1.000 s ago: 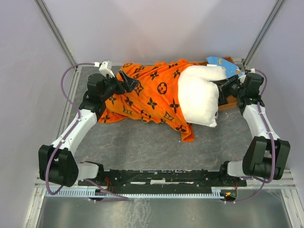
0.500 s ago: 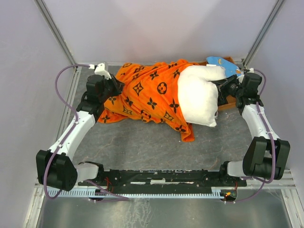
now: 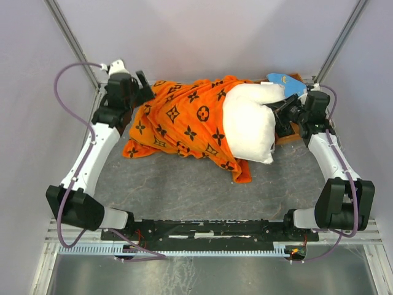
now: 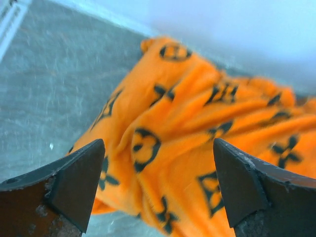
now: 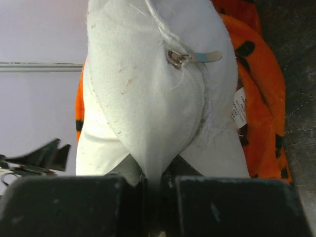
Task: Remove the pillowcase from the pillow
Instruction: Remove the pillow from the pillowcase.
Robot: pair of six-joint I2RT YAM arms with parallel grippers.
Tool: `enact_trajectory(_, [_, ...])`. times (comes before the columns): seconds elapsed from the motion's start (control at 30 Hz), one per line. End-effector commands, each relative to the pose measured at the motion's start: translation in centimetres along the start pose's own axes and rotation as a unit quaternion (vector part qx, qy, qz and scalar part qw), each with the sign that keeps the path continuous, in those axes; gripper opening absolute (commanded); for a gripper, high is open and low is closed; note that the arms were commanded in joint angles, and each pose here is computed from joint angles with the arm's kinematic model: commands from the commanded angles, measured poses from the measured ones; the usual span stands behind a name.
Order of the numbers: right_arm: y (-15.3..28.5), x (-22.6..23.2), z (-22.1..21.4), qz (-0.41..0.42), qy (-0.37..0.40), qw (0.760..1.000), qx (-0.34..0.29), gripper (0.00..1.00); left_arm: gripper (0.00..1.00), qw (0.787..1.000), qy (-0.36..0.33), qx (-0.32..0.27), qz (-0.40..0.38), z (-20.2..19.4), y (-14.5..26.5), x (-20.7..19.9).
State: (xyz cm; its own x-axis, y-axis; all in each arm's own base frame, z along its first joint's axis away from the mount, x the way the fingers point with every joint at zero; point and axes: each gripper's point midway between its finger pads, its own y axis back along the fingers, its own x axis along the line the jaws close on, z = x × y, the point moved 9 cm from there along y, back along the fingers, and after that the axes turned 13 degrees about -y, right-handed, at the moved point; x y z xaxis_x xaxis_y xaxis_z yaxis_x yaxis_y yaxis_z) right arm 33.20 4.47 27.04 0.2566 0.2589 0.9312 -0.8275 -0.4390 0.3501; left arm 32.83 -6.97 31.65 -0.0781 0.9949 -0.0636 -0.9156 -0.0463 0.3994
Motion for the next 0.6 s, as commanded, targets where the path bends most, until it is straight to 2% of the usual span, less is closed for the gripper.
enact_trajectory(0.0, [0.1, 4.0, -0.2, 0.059, 0.058, 0.997, -0.004, 0.02, 0.96, 0.997, 0.062, 0.014, 0.053, 3.5, 1.0, -0.3])
enact_trajectory(0.07, [0.0, 4.1, -0.3, 0.055, 0.061, 0.997, -0.003, 0.01, 0.99, 0.992, 0.1, -0.016, 0.078, 2.1, 1.5, 0.2])
enact_trajectory(0.17, [0.0, 4.6, -0.8, 0.056, 0.07, 0.996, 0.0, 0.02, 0.99, 0.99, 0.093, -0.061, 0.087, 0.1, 2.0, 1.3])
enact_trajectory(0.27, [0.0, 5.0, -1.4, 0.052, 0.082, 0.995, 0.008, 0.02, 0.99, 0.997, -0.005, -0.073, 0.026, -0.2, 2.4, 1.1])
enact_trajectory(0.33, [0.1, 5.1, -1.8, 0.052, 0.088, 0.995, 0.011, 0.01, 0.99, 0.998, -0.017, -0.066, -0.007, -0.1, 2.4, 1.1])
enact_trajectory(0.4, [0.2, 5.2, -2.1, 0.051, 0.091, 0.994, 0.012, 0.02, 0.99, 0.997, 0.003, -0.065, -0.037, -0.2, 1.8, 1.7])
enact_trajectory(0.47, [0.4, 5.3, -2.2, 0.05, 0.095, 0.994, 0.013, 0.02, 0.83, 0.997, 0.012, -0.051, -0.052, -0.4, 0.9, 2.4])
enact_trajectory(0.53, [0.6, 5.5, -2.3, 0.049, 0.1, 0.994, 0.013, 0.02, 0.58, 0.997, 0.009, -0.036, -0.068, -0.8, 0.1, 2.8])
enact_trajectory(0.57, [0.7, 5.5, -2.4, 0.048, 0.103, 0.993, 0.013, 0.02, 0.33, 0.997, 0.007, -0.036, -0.073, -0.9, -0.2, 3.0])
